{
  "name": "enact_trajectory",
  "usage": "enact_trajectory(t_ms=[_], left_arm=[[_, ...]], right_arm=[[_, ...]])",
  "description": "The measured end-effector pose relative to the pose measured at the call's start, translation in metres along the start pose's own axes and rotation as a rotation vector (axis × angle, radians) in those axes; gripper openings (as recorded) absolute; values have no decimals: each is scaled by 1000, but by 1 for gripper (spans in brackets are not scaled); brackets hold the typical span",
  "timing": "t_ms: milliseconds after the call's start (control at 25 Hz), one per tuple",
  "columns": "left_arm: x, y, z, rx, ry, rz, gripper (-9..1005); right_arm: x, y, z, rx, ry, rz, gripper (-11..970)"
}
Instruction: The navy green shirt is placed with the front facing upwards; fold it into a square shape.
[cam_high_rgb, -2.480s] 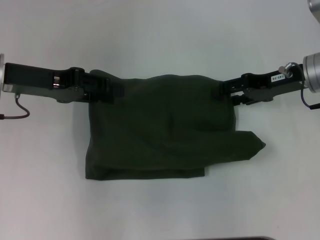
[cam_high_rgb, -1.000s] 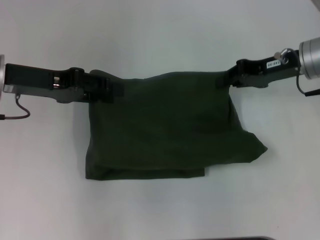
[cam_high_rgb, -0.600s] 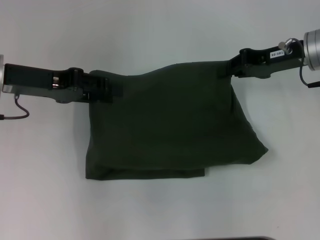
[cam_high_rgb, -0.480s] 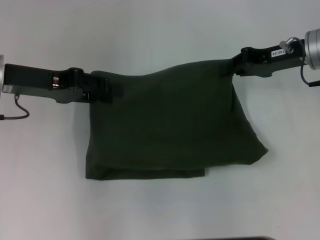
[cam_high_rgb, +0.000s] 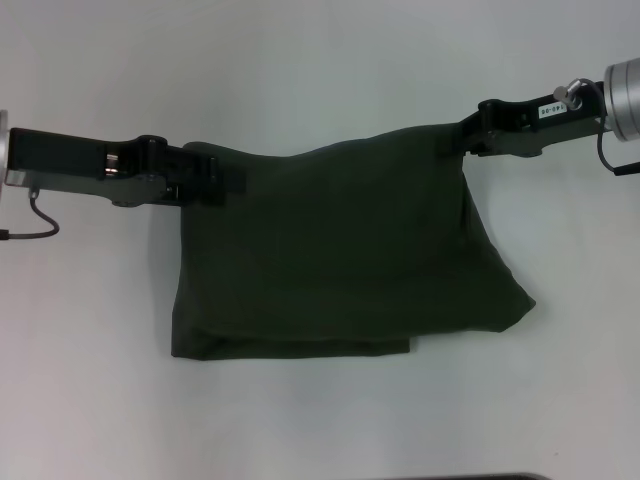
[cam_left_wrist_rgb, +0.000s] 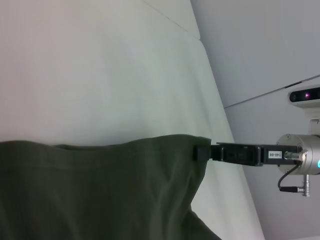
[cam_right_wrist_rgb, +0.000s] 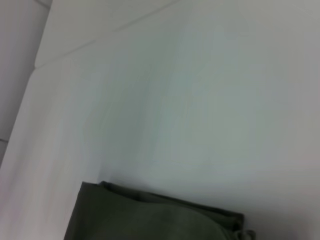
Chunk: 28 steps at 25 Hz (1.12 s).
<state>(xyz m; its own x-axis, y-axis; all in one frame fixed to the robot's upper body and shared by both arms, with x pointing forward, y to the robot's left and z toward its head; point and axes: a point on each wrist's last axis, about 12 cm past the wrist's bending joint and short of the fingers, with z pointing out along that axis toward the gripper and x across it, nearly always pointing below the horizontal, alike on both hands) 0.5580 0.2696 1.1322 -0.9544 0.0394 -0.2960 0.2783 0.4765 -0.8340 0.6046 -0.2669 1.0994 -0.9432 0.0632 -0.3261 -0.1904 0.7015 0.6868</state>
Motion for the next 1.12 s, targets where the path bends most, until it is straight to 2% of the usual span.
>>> enact_trajectory(t_ms=[120, 360, 480, 560, 680, 880, 920, 1000, 1120], left_arm=[[0, 0, 0, 0, 0, -2, 478], [0, 0, 0, -1, -1, -1, 478], [0, 0, 0, -1, 0, 0, 479], [0, 0, 0, 0, 0, 0, 479], [0, 0, 1, 1, 1, -4, 479], [1, 0, 1, 2, 2, -6, 478], [0, 0, 0, 3, 3, -5, 478], [0, -1, 0, 3, 5, -2, 478], [-1, 0, -2, -1, 5, 1, 479]], right_arm=[[0, -1, -1, 8, 2, 4, 76], [-5, -18, -24, 97, 4, 3, 182], [-10, -28, -41, 137, -15, 13, 364], [-12, -31, -48, 135, -33, 25, 363], [-9, -30, -50, 105, -36, 37, 362], [1, -21, -40, 42, 33, 15, 361], [8, -15, -37, -6, 81, -11, 360], [11, -12, -38, -34, 102, -23, 360], [21, -4, -41, -149, 141, -49, 358]])
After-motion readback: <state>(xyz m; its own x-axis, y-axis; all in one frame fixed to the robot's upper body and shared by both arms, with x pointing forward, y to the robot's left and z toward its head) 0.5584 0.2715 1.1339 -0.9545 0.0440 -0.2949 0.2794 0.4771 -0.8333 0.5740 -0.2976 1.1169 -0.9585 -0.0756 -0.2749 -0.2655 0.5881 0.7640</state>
